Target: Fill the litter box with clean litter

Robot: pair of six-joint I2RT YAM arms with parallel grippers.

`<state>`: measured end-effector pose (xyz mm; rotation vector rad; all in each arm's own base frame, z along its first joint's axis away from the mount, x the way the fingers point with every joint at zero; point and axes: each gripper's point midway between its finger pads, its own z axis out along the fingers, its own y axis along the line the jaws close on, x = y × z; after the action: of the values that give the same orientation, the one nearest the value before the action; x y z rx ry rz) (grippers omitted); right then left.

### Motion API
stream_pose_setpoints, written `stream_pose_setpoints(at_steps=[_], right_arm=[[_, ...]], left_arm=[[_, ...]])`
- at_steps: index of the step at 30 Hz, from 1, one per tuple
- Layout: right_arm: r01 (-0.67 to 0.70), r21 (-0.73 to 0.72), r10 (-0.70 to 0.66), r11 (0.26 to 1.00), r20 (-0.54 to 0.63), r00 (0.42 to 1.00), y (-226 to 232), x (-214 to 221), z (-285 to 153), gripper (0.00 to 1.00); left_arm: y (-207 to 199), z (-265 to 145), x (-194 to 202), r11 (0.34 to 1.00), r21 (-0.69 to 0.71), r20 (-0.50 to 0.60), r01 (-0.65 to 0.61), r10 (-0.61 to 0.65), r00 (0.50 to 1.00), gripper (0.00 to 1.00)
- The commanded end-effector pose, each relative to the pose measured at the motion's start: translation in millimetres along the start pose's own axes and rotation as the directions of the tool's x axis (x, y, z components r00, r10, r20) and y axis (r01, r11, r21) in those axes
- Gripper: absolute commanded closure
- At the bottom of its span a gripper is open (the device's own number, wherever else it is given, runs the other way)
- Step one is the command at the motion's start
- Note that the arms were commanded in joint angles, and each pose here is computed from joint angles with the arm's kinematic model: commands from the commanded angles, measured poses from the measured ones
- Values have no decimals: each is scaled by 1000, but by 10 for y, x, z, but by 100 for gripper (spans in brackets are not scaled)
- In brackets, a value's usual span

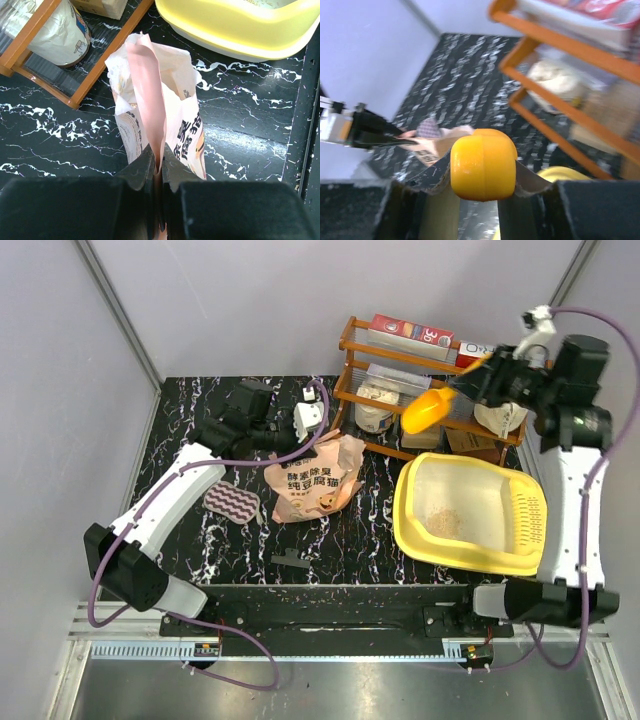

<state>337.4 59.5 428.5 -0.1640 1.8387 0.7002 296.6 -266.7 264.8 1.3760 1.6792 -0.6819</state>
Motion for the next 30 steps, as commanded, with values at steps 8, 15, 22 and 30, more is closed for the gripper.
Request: stream_pose_setpoints(at_steps=[8, 15, 22, 30], right_arm=[[-142, -350, 74, 926, -201, 977, 947, 376, 1158, 100], [-44, -263, -52, 964, -347, 936, 947, 1096, 1704, 100], [68, -58, -84, 996, -356, 931, 812, 1370, 1816, 100], [210, 79, -178, 975, -299, 937, 610, 1645, 1975, 100]], left_arm=[[65, -218, -696, 988, -59, 189, -143, 152, 970, 92], [43, -264, -661, 988, -71, 176, -140, 151, 973, 92], [153, -315, -632, 984, -147, 158, -105, 128, 979, 92], [166, -299, -619, 984, -160, 168, -77, 104, 980, 92]])
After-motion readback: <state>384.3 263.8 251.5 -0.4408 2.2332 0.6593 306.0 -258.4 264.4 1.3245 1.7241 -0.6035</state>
